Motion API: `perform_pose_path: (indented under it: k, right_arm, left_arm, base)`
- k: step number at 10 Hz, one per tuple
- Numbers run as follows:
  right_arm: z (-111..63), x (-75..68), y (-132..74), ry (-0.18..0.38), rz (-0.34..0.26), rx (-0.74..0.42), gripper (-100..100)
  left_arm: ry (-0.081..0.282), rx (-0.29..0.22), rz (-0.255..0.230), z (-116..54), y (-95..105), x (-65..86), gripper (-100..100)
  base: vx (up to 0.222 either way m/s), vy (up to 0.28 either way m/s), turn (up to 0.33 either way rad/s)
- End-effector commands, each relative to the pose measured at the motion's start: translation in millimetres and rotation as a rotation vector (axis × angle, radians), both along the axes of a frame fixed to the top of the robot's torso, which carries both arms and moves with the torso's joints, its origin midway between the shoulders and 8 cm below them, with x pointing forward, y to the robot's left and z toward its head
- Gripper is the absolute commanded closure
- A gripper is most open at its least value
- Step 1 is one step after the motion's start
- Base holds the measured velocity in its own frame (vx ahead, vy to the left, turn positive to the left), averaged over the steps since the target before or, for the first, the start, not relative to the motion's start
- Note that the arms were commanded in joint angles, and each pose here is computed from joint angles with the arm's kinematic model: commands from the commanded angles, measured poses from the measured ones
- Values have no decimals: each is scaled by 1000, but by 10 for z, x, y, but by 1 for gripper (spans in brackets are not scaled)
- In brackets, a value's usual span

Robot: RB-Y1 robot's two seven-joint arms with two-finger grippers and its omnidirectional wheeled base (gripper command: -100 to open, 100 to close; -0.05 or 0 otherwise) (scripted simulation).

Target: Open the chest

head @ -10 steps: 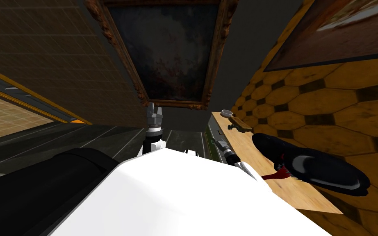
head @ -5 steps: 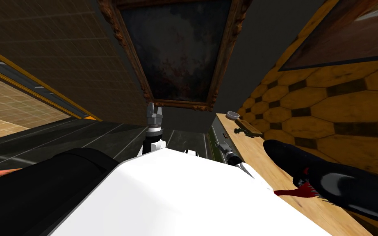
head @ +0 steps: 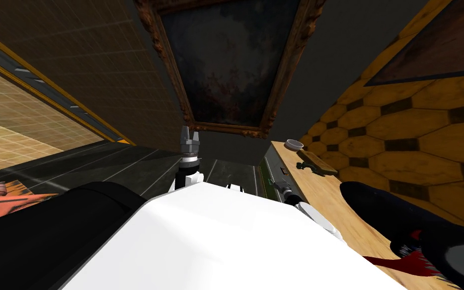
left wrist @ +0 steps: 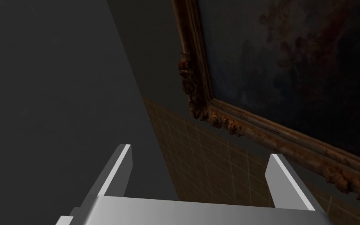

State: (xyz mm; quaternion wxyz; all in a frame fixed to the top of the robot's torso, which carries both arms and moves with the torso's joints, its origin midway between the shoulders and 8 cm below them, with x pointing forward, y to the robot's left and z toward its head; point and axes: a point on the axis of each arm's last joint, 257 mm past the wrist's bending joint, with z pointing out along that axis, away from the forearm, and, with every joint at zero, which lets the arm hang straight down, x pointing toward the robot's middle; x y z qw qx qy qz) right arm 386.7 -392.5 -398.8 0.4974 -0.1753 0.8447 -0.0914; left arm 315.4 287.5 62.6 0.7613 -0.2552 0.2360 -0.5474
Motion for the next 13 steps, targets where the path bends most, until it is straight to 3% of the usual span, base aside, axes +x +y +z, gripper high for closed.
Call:
perform_pose_path:
  k: [1, 2, 3, 4, 5, 6, 7, 9, 10, 13]
  right_arm:
    - [-139, -114, -352, 35, 0, -155, -100]
    - [-147, -120, -366, 37, 7, -170, -100]
    - [-178, -158, -592, 53, 15, -268, -100]
    - [-204, -181, -630, 60, 12, -276, -100]
    - [-229, -232, -875, 80, 21, -377, -100]
    - [-238, -241, -890, 83, 19, -378, -100]
    - [-232, -277, -1101, 98, 20, -454, -100]
    - [-251, -301, -1143, 105, 28, -478, -100]
    - [-237, -347, -1366, 122, 35, -565, -100]
    - [-246, -360, -1386, 126, 37, -573, -100]
  left_arm:
    - [0, 0, 0, 0, 0, 0, 0]
    - [0, 0, 0, 0, 0, 0, 0]
    - [0, 0, 0, 0, 0, 0, 0]
    - [0, 0, 0, 0, 0, 0, 0]
    - [0, 0, 0, 0, 0, 0, 0]
    - [0, 0, 0, 0, 0, 0, 0]
    - [0, 0, 0, 0, 0, 0, 0]
    - [0, 0, 0, 0, 0, 0, 0]
    - [0, 0, 0, 0, 0, 0, 0]
    - [0, 0, 0, 0, 0, 0, 0]
  base:
    - [12, 59, 144]
    - [13, 48, 64]
    - [18, 63, 127]
    - [15, 57, 72]
    - [9, 65, 135]
    - [5, 51, 54]
    - [5, 60, 105]
    - [1, 42, 23]
    - [4, 50, 100]
    - [3, 24, 18]
